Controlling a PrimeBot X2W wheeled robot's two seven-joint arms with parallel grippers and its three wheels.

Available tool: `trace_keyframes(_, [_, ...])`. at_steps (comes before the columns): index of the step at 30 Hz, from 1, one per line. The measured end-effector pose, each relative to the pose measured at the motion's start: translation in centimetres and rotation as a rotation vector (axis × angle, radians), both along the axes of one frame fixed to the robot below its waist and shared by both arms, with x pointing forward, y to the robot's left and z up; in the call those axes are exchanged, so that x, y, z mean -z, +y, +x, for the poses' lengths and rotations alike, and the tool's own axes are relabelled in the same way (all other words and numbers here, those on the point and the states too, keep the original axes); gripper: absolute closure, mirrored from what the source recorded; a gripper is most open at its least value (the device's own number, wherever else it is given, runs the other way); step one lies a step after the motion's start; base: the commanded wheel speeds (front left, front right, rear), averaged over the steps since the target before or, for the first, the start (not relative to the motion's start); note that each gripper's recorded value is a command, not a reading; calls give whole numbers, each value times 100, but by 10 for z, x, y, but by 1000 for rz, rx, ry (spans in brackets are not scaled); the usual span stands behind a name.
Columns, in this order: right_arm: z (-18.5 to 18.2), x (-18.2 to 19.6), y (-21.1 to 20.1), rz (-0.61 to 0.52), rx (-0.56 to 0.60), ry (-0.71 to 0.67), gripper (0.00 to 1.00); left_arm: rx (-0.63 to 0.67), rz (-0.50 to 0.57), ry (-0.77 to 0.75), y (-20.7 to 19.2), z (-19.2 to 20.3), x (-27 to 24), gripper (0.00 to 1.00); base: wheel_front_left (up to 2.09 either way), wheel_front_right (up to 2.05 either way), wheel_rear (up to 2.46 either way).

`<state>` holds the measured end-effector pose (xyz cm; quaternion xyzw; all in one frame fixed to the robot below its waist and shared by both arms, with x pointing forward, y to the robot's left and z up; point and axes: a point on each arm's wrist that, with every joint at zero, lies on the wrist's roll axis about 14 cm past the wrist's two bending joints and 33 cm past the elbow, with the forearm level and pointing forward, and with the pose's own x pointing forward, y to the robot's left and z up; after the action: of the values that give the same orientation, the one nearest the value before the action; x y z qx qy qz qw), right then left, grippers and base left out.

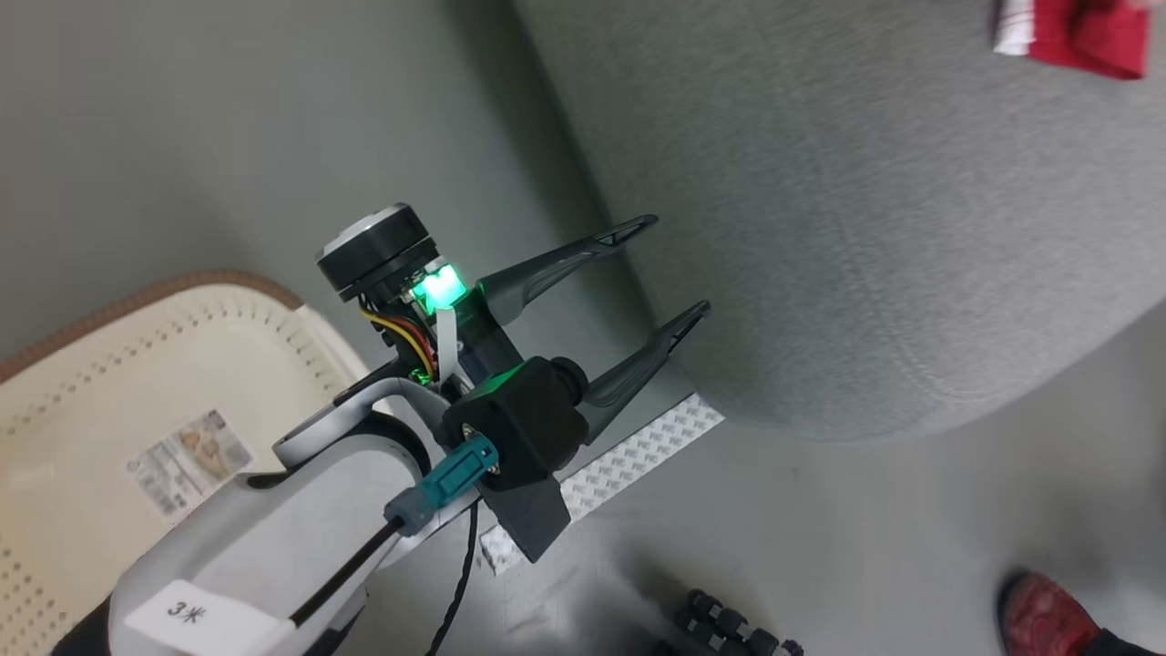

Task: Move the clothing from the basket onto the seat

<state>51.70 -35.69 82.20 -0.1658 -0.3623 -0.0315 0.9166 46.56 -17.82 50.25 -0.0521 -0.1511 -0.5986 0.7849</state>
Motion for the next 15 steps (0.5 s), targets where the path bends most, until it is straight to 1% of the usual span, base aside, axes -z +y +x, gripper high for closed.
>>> trace_keyframes(2, [8,-10,-7,-27,32,-17,100,-5,6,16,3,3,10,0,0,0,0])
trace_keyframes(3, [13,-9,-12,-23,46,-16,100,-3,11,24,4,4,15,0,0,0,0])
trace_keyframes(5, [30,14,-24,-6,73,43,100,-6,18,38,6,5,23,0,0,0,0])
trace_keyframes(8, [58,75,-37,17,113,200,100,-17,24,54,9,10,32,0,0,0,0])
trace_keyframes(10, [70,119,-45,52,134,291,100,-21,24,67,9,13,38,0,0,0,0])
trace_keyframes(12, [75,168,-55,105,167,386,100,-25,30,78,11,14,44,0,0,0,0])
trace_keyframes(15, [72,238,-65,207,207,516,100,-35,46,86,14,16,51,0,0,0,0])
